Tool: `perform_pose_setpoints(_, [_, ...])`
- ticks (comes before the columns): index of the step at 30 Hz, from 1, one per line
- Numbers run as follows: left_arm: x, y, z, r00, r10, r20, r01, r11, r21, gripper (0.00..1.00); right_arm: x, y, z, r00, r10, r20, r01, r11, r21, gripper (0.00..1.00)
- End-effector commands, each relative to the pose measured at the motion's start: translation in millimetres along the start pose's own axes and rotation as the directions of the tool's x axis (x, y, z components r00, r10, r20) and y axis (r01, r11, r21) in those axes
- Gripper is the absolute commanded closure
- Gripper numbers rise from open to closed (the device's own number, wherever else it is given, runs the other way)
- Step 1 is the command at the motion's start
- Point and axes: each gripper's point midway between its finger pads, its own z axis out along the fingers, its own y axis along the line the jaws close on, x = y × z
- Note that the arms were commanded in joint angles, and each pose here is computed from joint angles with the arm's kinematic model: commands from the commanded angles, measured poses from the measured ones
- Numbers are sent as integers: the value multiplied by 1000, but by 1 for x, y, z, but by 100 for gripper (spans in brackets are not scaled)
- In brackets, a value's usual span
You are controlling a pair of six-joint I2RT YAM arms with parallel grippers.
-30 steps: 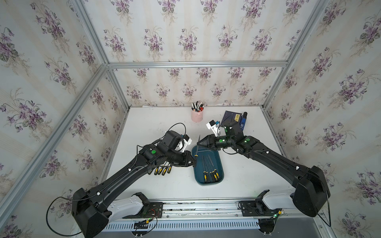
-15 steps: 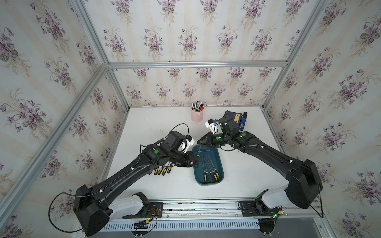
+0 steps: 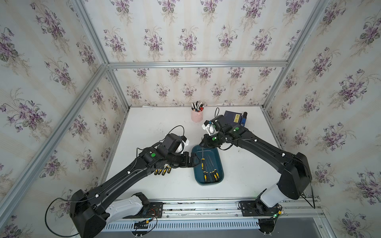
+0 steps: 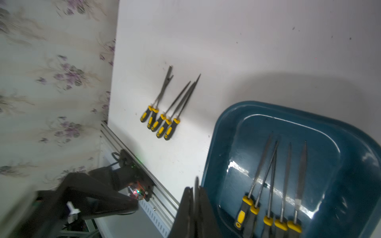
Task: Put the file tool into the storage box
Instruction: Place the file tool in the storage box.
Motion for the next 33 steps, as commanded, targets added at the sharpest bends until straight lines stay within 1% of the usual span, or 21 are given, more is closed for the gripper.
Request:
perform_pose_setpoints(1, [-6,30,-12,994,-74,85,83,989,-119,0,20,-30,10,997,-28,-76,40,986,162,100])
perform_pose_setpoints(5, [-7,58,-20,980,-142,143,165,973,-164,0,25,-30,32,997,-6,-82,23,976,215,100])
perform_pose_setpoints(8, [-8,67,-25,977,-143,157,171,969,-179,0,31,-30,53,995,16,-99,7,973,232,100])
perform_pose_setpoints(14, [3,81,-21,984,-144,106,164,964,-208,0,41,-40,79,992,51,-117,-17,962,274,100])
perform_pose_setpoints(21, [8,91,-18,984,-154,93,171,962,-212,0,43,-43,92,990,82,-118,-45,956,290,100])
perform_pose_setpoints(23, [11,89,-17,985,-156,70,167,966,-197,0,44,-42,96,990,80,-119,-43,957,287,100])
perform_pose_setpoints(29, [15,94,-17,986,-158,60,167,964,-205,0,54,-54,104,987,83,-141,-31,941,336,100])
perform_pose_setpoints(33, [16,97,-17,985,-162,58,170,964,-202,0,54,-59,104,988,80,-135,-27,934,356,100])
